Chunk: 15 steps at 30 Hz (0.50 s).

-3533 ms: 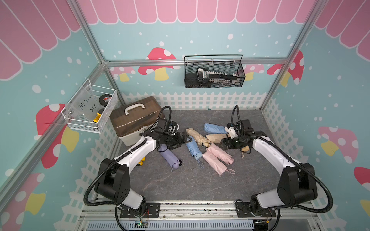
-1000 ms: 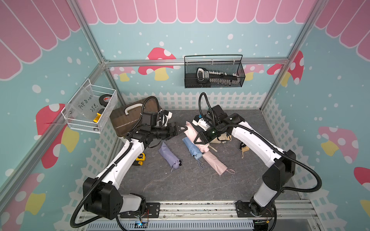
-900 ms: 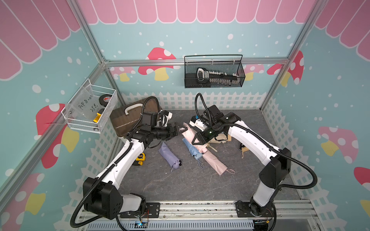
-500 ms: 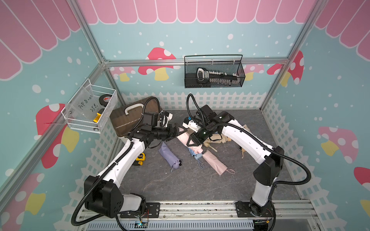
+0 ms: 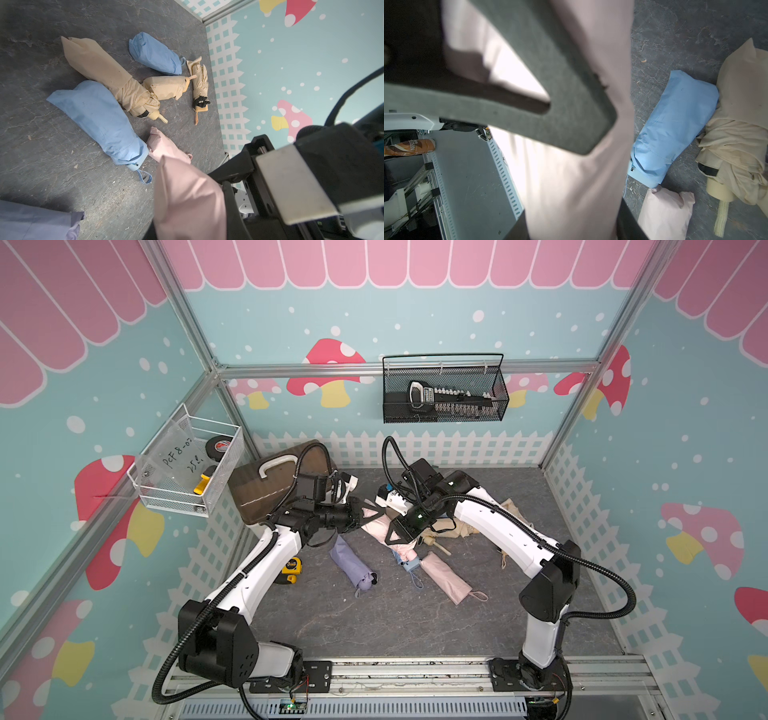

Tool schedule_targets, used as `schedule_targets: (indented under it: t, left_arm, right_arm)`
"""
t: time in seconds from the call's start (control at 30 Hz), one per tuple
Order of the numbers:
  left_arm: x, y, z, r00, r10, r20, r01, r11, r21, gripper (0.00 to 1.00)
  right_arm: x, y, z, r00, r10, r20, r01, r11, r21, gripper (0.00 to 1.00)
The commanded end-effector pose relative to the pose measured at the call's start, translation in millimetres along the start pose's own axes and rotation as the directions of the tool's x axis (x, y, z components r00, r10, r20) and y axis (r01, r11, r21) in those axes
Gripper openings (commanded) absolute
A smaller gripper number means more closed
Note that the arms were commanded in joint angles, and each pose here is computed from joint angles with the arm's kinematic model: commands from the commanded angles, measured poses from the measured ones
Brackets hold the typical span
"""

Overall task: Take umbrellas out of sleeves
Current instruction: Pick up the umbrella from the center of the board.

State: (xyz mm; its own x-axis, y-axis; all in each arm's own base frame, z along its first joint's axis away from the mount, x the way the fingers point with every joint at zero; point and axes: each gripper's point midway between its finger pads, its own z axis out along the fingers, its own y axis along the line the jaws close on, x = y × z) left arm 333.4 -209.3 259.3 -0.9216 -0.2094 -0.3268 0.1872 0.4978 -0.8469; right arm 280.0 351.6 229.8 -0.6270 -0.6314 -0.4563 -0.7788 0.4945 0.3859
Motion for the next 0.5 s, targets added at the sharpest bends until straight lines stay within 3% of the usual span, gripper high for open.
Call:
schedule_targets:
  t: [0.0,0.17,0.3,0.4,0.47]
  left_arm:
    - [-5.8,-1.4,-0.6,1.000,-0.020,0.016,0.019,0.999,0.049,0.01]
    - [-17.4,3.8,-8.1,0.996,-0.063,0.069,0.059,0.997,0.059,0.00]
    - [-29.8,7.0,-12.1,0.987,-0.112,0.118,0.103,0.992,0.077,0.00]
    - [-41.6,3.5,-14.1,0.976,-0.138,0.168,0.120,0.987,0.112,0.00]
    - [-50.8,-3.4,-15.0,0.970,-0.138,0.201,0.107,0.981,0.159,0.00]
  right_arm:
    - [-13.1,11.7,-10.7,0.997,-0.056,0.044,0.057,0.998,-0.029,0.30]
    - [-24.6,6.1,-25.8,0.995,-0.001,0.097,0.006,0.998,-0.055,0.63]
    - [-38.9,-9.5,-62.2,0.969,0.104,0.222,-0.090,0.993,-0.073,0.74]
    - [-44.2,-35.5,-95.4,0.885,0.334,0.324,-0.295,0.941,-0.165,0.77]
    - [-42.0,-51.9,-114.6,0.777,0.514,0.362,-0.443,0.856,-0.265,0.78]
